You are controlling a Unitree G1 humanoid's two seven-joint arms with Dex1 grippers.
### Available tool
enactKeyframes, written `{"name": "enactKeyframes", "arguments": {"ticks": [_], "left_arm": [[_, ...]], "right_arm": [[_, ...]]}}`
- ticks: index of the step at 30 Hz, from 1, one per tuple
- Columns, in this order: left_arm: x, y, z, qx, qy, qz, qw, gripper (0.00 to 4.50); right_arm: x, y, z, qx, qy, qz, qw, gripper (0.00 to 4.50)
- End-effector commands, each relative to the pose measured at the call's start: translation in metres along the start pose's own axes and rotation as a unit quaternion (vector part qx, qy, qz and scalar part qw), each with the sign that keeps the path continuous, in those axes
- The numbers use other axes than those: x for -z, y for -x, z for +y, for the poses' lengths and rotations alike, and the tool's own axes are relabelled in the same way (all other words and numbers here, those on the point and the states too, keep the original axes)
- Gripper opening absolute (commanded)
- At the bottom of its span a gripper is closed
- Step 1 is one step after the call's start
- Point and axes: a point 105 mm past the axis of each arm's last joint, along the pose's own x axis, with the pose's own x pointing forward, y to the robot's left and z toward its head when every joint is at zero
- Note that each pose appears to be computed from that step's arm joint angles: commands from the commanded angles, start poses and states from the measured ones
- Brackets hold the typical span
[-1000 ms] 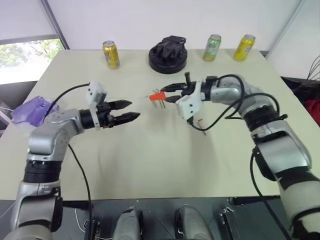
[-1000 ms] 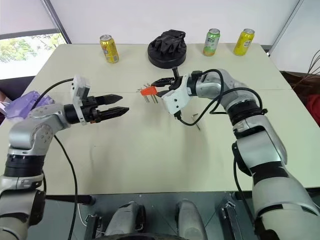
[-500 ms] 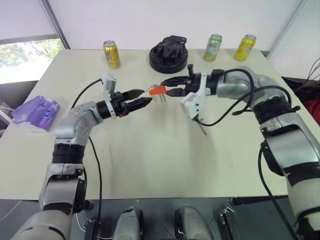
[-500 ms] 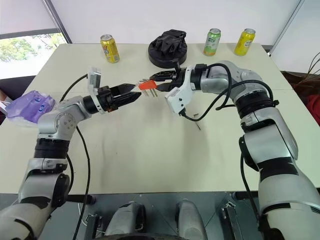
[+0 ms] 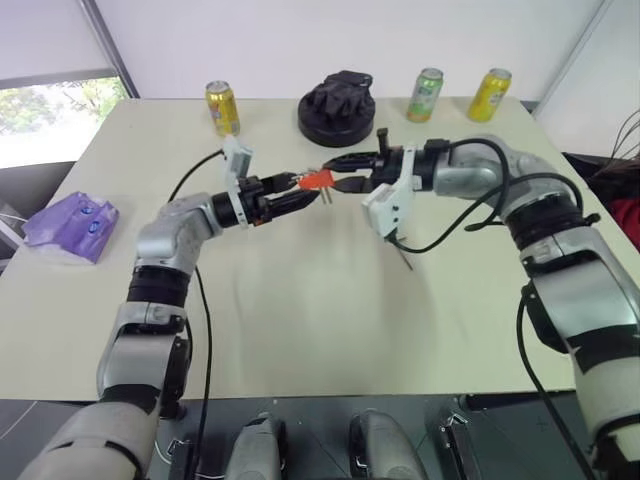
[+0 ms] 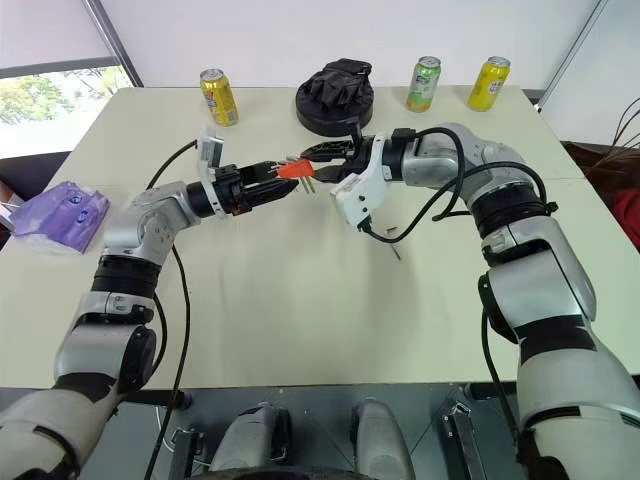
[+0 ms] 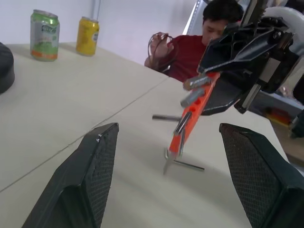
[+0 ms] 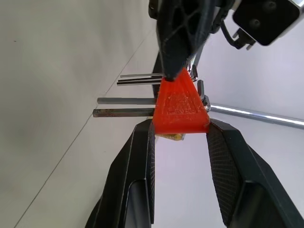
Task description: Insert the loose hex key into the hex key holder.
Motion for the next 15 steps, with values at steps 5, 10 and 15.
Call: {"name": "enactKeyframes", "arguments": {"ticks": [5, 10, 15], "left_arm": [[-0.0139, -0.0131, -0.0069, 0.025, -0.025, -0.021, 0.999, 3.00], [-0.0139, -0.0153, -0.0096, 0.033, -0.023, -0.023, 0.999, 0.71], [-0.0097, -0.0164, -0.0081, 0.027, -0.025, -0.014, 0.999, 0.19]], "right_arm": [[-0.0052, 0.0006, -0.0105, 0.026, -0.001, -0.010, 1.000, 0.99], [-0.0065, 0.0004, -0.0104, 0.028, -0.005, -0.011, 1.000, 0.99], [-0.0073, -0.0003, -0.0109, 0.032, -0.010, -0.012, 0.999, 0.99]]}}
